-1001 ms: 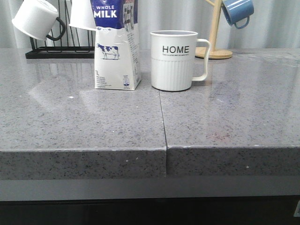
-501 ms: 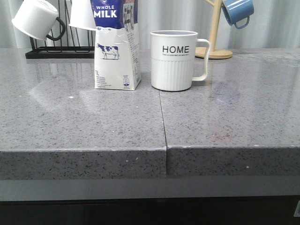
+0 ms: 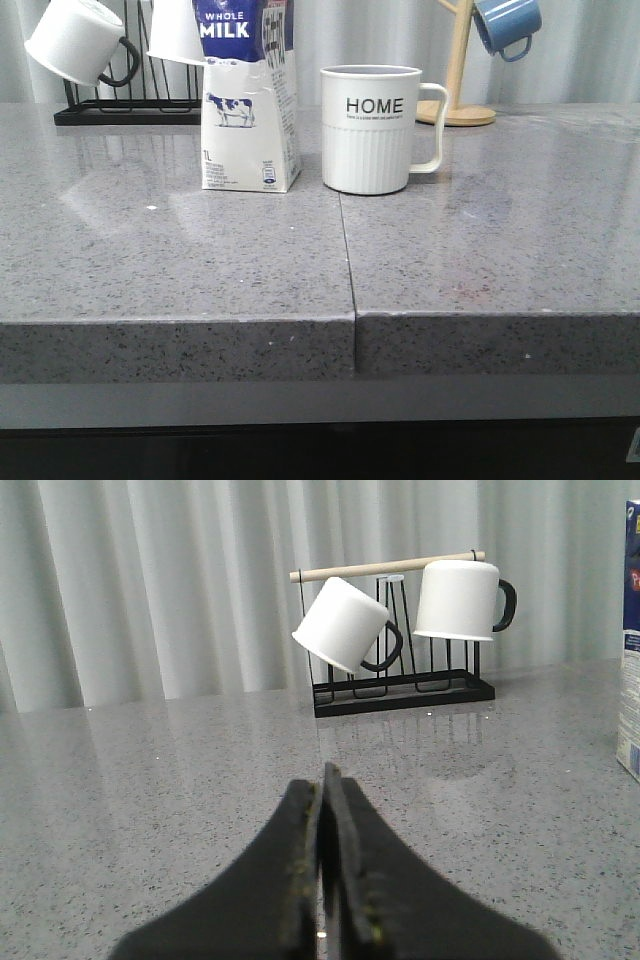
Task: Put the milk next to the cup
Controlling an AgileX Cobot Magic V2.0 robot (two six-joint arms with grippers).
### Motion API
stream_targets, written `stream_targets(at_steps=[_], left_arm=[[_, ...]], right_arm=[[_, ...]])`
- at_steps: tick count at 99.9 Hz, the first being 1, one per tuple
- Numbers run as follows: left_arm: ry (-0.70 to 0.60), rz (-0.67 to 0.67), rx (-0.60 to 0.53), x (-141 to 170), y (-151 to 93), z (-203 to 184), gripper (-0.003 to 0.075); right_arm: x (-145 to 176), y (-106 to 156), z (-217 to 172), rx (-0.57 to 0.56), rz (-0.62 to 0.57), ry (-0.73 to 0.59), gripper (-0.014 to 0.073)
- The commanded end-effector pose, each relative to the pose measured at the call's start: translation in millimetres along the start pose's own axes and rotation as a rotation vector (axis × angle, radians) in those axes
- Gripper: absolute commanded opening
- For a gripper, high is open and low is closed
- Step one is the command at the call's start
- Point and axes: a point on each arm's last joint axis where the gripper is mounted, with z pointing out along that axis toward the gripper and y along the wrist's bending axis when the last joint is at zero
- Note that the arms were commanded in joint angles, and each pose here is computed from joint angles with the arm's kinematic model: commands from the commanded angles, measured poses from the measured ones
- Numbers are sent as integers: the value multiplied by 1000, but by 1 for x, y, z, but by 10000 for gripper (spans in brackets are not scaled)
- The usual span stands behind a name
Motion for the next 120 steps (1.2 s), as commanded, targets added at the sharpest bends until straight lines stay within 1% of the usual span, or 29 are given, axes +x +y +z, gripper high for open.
stream_targets(at_steps=[1,90,97,108,120], left_arm=[[-63,-12,5,8,-1,-2,-21],[-63,-12,5,8,-1,-2,-21],[-63,-12,5,8,-1,-2,-20],[-63,-12,5,8,-1,-2,-21],[-63,-12,5,8,-1,-2,-20]], right_arm=[[-15,1,0,-4,-5,-93,-120],[-15,1,0,-4,-14,-94,-120],[-14,2,0,-21,-11,-94,-120],[-11,6,-5,-78,-11,-113,-120],[0,8,-11,-127,-7,-133,-120]])
